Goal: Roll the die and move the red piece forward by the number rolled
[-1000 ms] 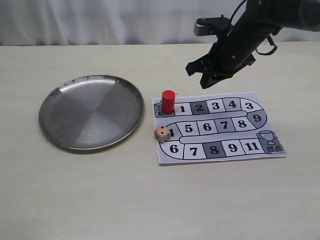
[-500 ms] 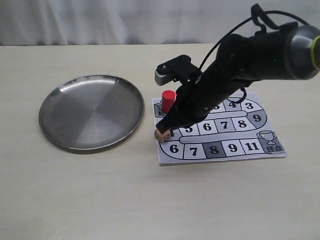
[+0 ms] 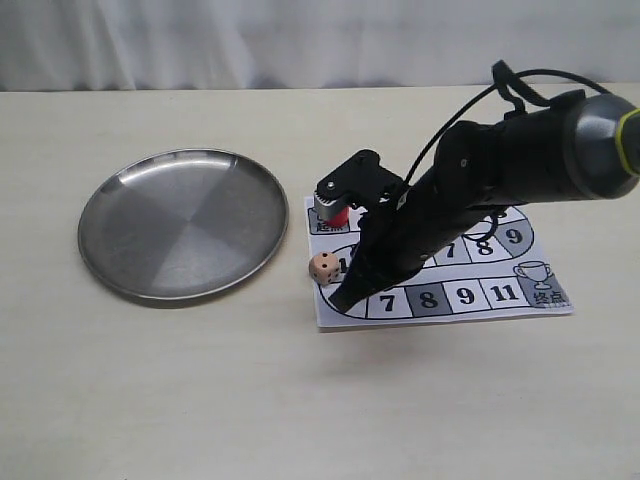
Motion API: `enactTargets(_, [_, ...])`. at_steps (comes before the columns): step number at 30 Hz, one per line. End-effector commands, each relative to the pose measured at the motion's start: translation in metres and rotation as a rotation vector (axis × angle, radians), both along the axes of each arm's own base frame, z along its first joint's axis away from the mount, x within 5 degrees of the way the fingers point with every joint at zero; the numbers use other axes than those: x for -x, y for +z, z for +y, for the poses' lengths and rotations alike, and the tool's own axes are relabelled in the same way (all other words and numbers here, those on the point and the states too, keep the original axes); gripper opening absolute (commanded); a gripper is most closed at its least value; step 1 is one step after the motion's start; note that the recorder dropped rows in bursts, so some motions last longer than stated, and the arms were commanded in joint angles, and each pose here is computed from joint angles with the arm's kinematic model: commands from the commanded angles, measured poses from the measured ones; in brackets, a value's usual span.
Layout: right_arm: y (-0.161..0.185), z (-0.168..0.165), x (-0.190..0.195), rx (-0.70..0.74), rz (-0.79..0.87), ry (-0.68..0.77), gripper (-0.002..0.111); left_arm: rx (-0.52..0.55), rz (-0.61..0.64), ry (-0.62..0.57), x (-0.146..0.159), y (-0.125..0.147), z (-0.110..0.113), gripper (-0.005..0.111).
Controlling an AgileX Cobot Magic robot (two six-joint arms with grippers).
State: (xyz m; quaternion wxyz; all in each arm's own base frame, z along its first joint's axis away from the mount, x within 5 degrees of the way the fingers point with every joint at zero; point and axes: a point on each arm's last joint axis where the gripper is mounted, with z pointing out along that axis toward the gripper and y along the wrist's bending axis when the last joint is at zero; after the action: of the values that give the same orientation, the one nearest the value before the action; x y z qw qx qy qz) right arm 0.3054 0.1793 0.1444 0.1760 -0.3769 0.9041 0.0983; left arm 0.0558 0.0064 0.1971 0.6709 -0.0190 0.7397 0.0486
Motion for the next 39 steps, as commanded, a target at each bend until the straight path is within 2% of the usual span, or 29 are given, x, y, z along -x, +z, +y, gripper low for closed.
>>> enactTargets(1, [0.000, 0.000, 0.000, 0.004, -0.015, 0.009, 0.004, 0.000, -0.010, 0.002, 0.000, 0.000, 0.000, 0.000])
enactTargets(14, [0.001, 0.000, 0.000, 0.002, -0.017, 0.010, 0.004, 0.000, -0.010, 0.002, 0.000, 0.000, 0.000, 0.000])
enactTargets(24, [0.049, 0.017, -0.033, -0.088, -0.163, -0.035, 0.006, 0.000, -0.010, 0.002, 0.000, 0.000, 0.000, 0.000])
enactTargets(28, [0.065, 0.019, -0.044, -0.109, -0.208, -0.074, 0.027, 0.000, -0.010, 0.002, 0.000, 0.000, 0.000, 0.000])
enactTargets(32, [0.071, 0.020, -0.055, -0.093, -0.239, -0.125, 0.062, 0.000, -0.010, 0.002, 0.000, 0.000, 0.000, 0.000])
enactTargets(34, [0.068, 0.021, -0.060, -0.072, -0.243, -0.130, 0.073, 0.000, -0.010, 0.002, 0.000, 0.000, 0.000, 0.000])
enactTargets(37, [0.057, 0.024, -0.070, -0.066, -0.203, -0.160, 0.082, 0.000, -0.010, 0.002, 0.000, 0.000, 0.000, 0.000])
enactTargets(39, [0.052, 0.025, -0.078, -0.054, -0.204, -0.161, 0.084, 0.000, -0.010, 0.002, 0.000, 0.000, 0.000, 0.000])
